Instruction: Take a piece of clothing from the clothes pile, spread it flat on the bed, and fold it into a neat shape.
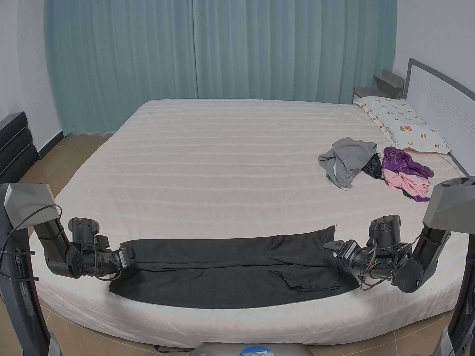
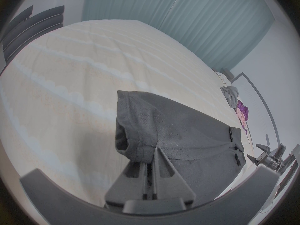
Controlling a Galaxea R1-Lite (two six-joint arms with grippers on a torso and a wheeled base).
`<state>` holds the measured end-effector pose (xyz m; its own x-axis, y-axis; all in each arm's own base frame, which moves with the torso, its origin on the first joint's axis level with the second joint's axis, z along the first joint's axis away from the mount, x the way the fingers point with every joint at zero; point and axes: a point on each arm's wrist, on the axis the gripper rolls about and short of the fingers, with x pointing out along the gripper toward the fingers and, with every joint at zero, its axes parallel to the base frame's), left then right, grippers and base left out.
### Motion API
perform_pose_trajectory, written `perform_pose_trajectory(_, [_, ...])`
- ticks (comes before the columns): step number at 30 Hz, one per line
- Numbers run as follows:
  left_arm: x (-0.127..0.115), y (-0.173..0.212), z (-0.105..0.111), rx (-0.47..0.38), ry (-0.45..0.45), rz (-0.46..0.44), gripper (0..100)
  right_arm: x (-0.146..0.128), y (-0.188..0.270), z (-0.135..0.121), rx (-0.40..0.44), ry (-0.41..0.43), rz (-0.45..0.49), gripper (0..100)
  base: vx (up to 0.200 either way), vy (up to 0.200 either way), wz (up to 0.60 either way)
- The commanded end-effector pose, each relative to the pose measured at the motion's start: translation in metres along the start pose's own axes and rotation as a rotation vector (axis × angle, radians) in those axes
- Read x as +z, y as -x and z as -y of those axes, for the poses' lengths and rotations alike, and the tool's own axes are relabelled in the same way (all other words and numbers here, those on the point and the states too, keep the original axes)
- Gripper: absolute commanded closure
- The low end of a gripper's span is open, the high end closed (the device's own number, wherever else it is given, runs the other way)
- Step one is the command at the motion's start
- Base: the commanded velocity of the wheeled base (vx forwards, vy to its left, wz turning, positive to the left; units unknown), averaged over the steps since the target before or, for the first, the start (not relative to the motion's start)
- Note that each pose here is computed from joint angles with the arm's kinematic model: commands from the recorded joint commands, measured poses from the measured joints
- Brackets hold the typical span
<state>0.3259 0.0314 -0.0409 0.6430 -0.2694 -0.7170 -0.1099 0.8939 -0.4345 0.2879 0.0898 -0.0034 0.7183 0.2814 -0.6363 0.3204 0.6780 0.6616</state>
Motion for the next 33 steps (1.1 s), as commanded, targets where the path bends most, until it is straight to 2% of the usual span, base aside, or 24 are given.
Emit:
perform_pose_trajectory(1, [0.000,-0.001,0.002,-0.001,-0.002,0.003,100,-0.001,0.000,0.002,-0.006,0.000,-0.004,0,-0.200,0.000,0.00])
perform_pose_trajectory(15, [0.000,-0.001,0.005,-0.008,0.005,0.012,100,-0.001,0.000,0.001,-0.003,0.001,-0.003,0,-0.014,0.000,0.00])
perform_pose_trajectory(19, [0.002,-0.001,0.009,-0.019,0.036,0.027,100,-0.001,0.000,0.001,-0.003,0.001,-0.003,0,0.000,0.000,0.00])
perform_pose_trajectory(26, [0.001,0.005,0.017,-0.014,0.033,0.038,100,-0.001,0.001,0.000,0.000,0.001,-0.001,0,0.000,0.000,0.00])
perform_pose_trajectory(33, [0.004,0.017,0.035,-0.044,0.045,0.062,100,0.000,0.001,0.000,0.004,0.002,0.001,0,0.000,-0.200,0.00])
